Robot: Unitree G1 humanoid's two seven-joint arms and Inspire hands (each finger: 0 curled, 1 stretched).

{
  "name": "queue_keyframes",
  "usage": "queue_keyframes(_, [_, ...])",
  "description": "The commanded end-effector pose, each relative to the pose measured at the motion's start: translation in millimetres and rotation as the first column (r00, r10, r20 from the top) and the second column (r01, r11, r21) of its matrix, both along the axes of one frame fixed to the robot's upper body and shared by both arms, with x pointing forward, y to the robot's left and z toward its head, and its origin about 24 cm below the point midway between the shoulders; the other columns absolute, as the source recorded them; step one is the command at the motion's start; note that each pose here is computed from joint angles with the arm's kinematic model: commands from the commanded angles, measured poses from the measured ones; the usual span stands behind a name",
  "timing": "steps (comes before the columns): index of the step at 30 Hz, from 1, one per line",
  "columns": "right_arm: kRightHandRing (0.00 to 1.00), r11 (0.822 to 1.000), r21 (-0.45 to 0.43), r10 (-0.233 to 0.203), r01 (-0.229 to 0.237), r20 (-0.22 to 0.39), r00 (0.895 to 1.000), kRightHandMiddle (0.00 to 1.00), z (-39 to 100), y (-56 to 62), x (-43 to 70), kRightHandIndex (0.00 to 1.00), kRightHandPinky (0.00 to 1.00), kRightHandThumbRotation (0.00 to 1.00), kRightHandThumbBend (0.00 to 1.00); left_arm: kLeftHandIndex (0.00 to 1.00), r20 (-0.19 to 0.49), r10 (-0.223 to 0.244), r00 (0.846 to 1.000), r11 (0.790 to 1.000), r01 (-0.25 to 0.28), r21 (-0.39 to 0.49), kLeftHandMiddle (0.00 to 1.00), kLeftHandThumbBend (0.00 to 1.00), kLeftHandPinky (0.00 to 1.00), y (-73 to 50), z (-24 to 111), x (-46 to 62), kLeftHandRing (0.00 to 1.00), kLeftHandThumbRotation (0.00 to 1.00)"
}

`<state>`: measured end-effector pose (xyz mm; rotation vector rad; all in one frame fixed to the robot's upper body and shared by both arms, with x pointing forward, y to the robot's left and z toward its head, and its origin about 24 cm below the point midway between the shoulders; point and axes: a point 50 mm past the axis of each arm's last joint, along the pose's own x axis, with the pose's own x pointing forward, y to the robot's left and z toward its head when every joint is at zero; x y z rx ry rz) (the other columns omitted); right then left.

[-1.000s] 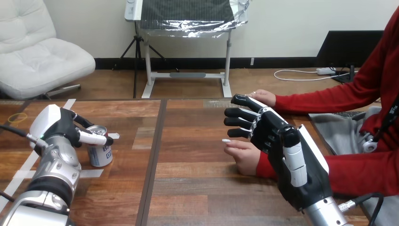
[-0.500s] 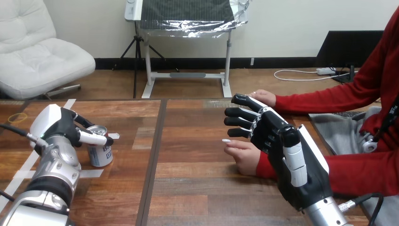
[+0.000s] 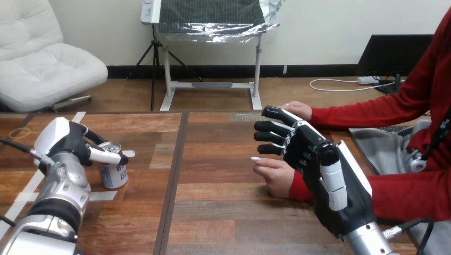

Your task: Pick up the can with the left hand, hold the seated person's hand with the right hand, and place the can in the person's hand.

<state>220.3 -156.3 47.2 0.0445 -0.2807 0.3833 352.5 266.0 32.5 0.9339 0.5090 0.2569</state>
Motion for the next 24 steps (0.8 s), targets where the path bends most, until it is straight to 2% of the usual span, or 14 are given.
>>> queue_keyframes(1, [0.80,1.000,0.009,0.002,-0.003,0.106,0.994,0.80,21.2,1.4,6.9,0.85,0.75,1.00,0.87,0.50,0.027,-0.052,0.998,0.998,0.051,0.039,0.46,0.74,0.33,-4.5,11.7,8.2,0.40,0.00])
queue_keyframes(10, [0.79,1.000,0.008,-0.002,0.001,0.106,0.994,0.80,21.1,1.5,7.2,0.85,0.75,1.00,0.87,0.49,0.038,-0.075,0.996,0.996,0.073,0.052,0.46,0.75,0.32,-4.4,12.0,8.0,0.40,0.00])
queue_keyframes(19, [0.79,1.000,0.008,-0.003,0.002,0.103,0.995,0.80,20.5,0.8,7.8,0.85,0.74,1.00,0.87,0.49,0.077,-0.091,0.993,0.995,0.087,0.055,0.46,0.75,0.33,-4.7,15.9,9.3,0.40,0.00])
queue_keyframes(24, [0.77,1.000,0.021,-0.025,0.023,0.118,0.993,0.78,20.3,-0.1,8.7,0.84,0.73,1.00,0.86,0.48,0.117,-0.101,0.988,0.994,0.096,0.054,0.46,0.74,0.34,-5.3,20.0,10.6,0.40,0.00])
